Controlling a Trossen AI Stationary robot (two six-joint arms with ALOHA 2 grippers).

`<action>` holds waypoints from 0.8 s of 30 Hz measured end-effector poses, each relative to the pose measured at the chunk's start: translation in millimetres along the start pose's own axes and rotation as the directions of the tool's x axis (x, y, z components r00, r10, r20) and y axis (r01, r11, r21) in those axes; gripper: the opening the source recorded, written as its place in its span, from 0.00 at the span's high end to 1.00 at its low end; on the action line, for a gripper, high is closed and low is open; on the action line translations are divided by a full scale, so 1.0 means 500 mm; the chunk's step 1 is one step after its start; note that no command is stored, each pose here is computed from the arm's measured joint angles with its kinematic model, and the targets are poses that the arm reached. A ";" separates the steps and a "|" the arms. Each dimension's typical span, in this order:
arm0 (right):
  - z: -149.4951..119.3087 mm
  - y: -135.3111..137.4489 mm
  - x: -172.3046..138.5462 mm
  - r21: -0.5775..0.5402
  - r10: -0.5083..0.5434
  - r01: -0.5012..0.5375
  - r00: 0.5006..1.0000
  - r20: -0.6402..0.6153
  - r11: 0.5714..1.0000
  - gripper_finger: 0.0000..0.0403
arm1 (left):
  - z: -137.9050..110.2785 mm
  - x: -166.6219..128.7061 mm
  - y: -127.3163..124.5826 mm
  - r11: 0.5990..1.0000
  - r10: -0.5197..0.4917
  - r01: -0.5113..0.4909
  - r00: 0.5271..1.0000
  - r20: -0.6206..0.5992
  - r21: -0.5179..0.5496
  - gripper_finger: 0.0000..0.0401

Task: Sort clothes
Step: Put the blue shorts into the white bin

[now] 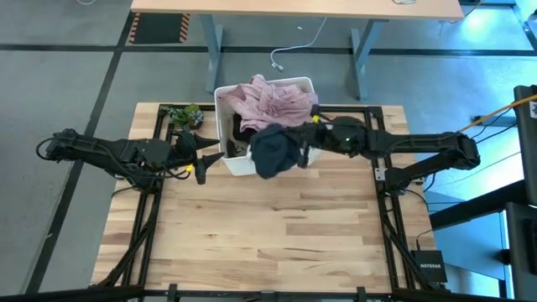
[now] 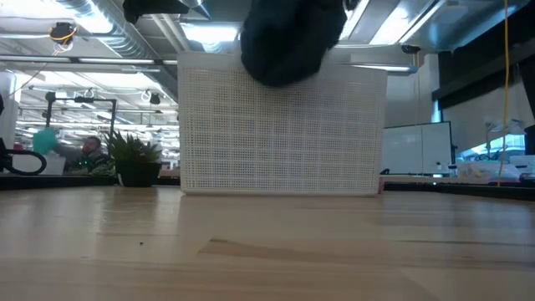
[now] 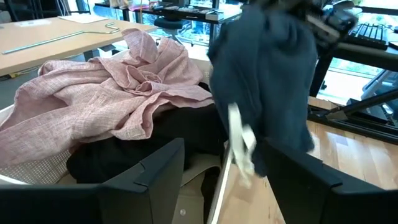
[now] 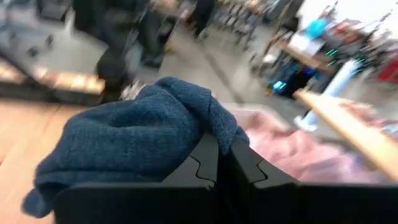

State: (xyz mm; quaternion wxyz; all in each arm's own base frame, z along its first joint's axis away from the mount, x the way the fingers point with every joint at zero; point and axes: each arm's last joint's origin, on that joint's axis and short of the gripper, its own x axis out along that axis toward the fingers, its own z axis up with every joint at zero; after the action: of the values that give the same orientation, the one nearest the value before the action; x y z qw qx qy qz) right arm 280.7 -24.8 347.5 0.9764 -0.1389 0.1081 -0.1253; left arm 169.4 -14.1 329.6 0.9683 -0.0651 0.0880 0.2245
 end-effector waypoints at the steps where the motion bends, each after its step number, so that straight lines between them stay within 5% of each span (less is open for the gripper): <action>1: 0.007 -0.003 -0.002 0.003 -0.019 0.019 0.999 0.028 1.000 0.96 | 0.000 0.000 0.000 1.000 0.000 0.000 1.000 0.000 0.000 0.48; 10: 0.052 -0.090 -0.008 0.013 -0.205 0.205 0.971 0.123 0.979 0.96 | 0.000 0.000 0.000 1.000 0.000 0.000 1.000 0.000 0.000 0.48; 17: -0.005 -0.173 0.023 0.020 -0.331 0.331 0.944 -0.018 0.943 0.96 | 0.000 0.000 0.000 1.000 0.000 0.000 1.000 0.000 0.000 0.48; 24: -0.070 -0.197 0.071 0.034 -0.316 0.326 0.934 -0.169 0.945 0.96 | 0.000 0.000 0.000 1.000 0.000 0.000 1.000 0.000 0.000 0.48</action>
State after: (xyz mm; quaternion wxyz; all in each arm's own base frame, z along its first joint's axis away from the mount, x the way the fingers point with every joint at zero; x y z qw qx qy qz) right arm 284.4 -134.8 337.7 0.9346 -0.1140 0.1587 -0.2971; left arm 169.4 -14.1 329.6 0.9683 -0.0649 0.0881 0.2245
